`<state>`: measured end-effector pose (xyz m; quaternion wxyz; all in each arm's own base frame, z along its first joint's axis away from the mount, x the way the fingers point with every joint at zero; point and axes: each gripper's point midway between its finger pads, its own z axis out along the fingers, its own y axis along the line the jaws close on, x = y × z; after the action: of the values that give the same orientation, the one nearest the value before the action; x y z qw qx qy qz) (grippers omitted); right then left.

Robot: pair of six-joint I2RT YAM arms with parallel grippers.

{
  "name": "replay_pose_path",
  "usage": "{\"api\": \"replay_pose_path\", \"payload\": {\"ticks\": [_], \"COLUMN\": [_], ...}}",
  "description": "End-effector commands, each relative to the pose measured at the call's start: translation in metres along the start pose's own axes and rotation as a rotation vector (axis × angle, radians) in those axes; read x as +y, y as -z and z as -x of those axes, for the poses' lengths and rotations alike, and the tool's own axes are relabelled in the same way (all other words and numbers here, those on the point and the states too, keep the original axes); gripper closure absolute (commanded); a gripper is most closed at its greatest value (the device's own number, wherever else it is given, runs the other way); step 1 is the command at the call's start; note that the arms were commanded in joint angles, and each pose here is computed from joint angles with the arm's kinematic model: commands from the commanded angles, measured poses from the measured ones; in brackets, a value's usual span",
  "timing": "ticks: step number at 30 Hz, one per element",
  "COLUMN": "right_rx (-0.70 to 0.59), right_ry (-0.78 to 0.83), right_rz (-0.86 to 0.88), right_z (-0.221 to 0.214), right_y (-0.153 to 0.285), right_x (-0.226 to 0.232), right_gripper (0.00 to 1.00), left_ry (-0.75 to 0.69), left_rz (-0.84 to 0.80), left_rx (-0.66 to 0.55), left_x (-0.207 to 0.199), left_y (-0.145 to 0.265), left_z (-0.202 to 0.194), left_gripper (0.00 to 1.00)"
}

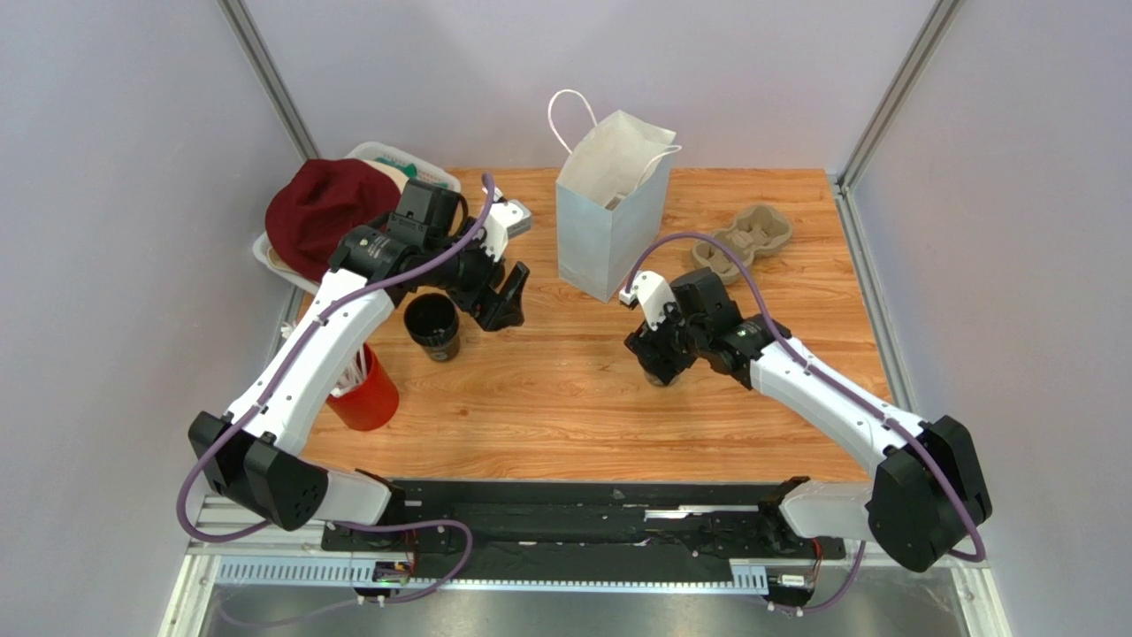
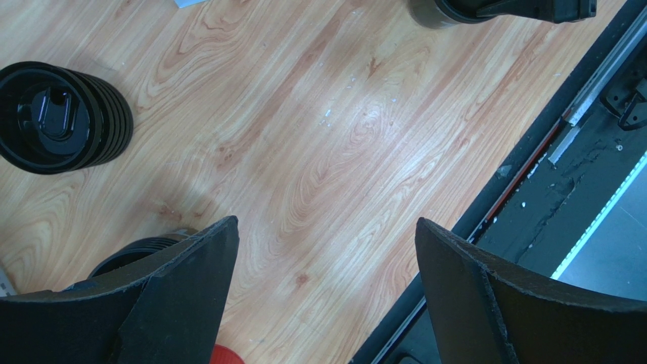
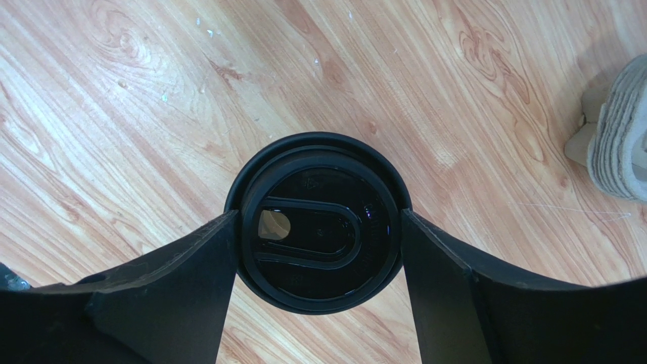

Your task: Pack the takeout coffee

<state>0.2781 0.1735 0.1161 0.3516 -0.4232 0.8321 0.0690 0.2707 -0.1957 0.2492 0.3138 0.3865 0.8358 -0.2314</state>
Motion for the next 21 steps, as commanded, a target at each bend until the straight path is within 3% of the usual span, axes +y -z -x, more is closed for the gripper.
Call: {"api": "replay_pose_path", "payload": {"ticks": [1,10,15,18,21], "right_rx": [0.012,-0.090,-0.136,-0.129,-0.115], "right_ry": [-0.014,-0.028,-0.021,-0.014,0.003], "right_rz": [0.043,0.032,0.067,0.070,0.103], "right_z": [0.002,0.023,0.026,0.021,0.014], "right_y": [0.003,0.024,0.031,0.027,0.021], "right_x": [0.005,-0.002,0.006,0.006,0.012], "right_gripper": [0.20,0.06,0.05,0.07,0.19], "left_ry": [-0.008,-0.007,-0.032,-0.066,-0.020], "left_rz": [0.005,-0.010,-0.107,-0.122,-0.150], "left_rx": [-0.032,-0.020,0.006,0.038,0.073], "left_x": [-0.001,-0.003,-0.026,-0.035,-0.037], "left_y": [0.002,-0.003,-0.018,-0.038,-0.063], "left_z": [0.009,0.007,0.002,-0.004,-0.010], "left_gripper": [0.06,0.06,0.06,0.06,0.05]}}
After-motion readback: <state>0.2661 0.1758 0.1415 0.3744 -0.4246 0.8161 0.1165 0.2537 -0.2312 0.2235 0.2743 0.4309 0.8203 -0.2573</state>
